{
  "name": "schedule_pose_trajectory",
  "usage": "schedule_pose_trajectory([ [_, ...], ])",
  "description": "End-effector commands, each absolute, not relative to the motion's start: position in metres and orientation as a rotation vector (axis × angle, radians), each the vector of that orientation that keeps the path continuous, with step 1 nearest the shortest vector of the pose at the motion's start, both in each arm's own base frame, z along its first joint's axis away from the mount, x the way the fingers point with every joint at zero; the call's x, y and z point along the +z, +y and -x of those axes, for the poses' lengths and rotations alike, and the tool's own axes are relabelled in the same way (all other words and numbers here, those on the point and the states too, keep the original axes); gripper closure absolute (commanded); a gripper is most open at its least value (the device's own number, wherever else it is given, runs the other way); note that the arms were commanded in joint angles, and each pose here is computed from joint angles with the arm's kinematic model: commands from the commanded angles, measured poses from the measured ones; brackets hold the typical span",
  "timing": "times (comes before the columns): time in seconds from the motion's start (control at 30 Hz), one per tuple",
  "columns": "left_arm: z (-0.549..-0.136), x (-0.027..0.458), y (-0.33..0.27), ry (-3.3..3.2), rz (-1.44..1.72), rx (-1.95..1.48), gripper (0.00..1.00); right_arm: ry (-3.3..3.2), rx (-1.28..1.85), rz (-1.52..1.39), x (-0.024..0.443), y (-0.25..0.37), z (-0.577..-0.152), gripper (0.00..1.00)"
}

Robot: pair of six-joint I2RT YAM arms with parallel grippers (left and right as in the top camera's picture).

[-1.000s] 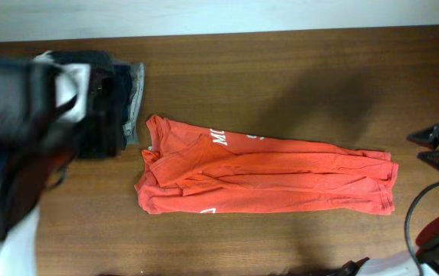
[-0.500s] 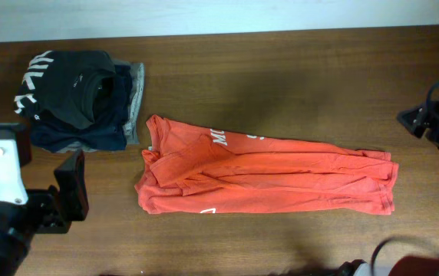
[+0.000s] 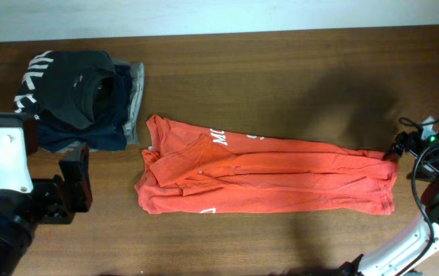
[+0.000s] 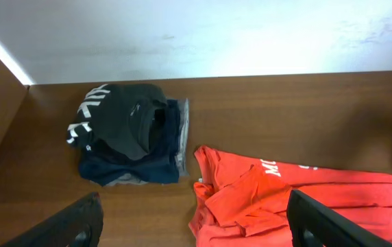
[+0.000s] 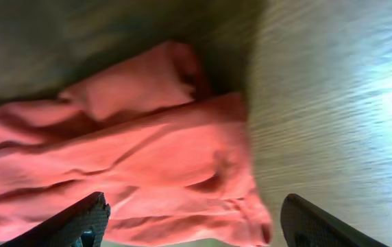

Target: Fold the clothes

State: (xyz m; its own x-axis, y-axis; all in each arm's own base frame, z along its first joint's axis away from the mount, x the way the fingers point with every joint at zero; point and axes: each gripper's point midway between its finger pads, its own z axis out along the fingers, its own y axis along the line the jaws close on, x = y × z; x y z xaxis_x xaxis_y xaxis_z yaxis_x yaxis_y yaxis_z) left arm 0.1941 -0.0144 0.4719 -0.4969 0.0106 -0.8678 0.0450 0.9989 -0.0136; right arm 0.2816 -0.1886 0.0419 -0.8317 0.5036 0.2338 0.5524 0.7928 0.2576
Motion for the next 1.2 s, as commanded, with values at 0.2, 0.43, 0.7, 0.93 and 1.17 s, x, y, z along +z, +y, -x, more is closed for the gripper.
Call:
schedule_pose_trajectory([
  [0.2, -0.216, 0.461, -0.018, 2.149, -0.044, -0.039, 0.14, -2.772, -0.549, 0.886, 0.008, -0.194, -0.252, 0.19],
  [0.43, -0.231, 0.451, -0.021, 2.2, -0.047, -0.034, 0.14, -2.811, -0.768, 0.833, -0.012, -0.164, -0.258, 0.25],
  [0.7, -0.231, 0.451, -0.02, 2.2, -0.047, -0.033, 0.14, -2.762, -0.79, 0.765, -0.02, -0.139, -0.249, 0.5],
  [0.93, -0.231, 0.451, -0.02, 2.2, -0.048, -0.033, 0.13, -2.742, -0.773, 0.81, -0.018, -0.141, -0.249, 0.94],
  [1.17, -0.231, 0.451, -0.02, 2.2, -0.048, -0.033, 0.13, -2.873, -0.696, 0.937, 0.044, -0.182, -0.279, 0.96],
])
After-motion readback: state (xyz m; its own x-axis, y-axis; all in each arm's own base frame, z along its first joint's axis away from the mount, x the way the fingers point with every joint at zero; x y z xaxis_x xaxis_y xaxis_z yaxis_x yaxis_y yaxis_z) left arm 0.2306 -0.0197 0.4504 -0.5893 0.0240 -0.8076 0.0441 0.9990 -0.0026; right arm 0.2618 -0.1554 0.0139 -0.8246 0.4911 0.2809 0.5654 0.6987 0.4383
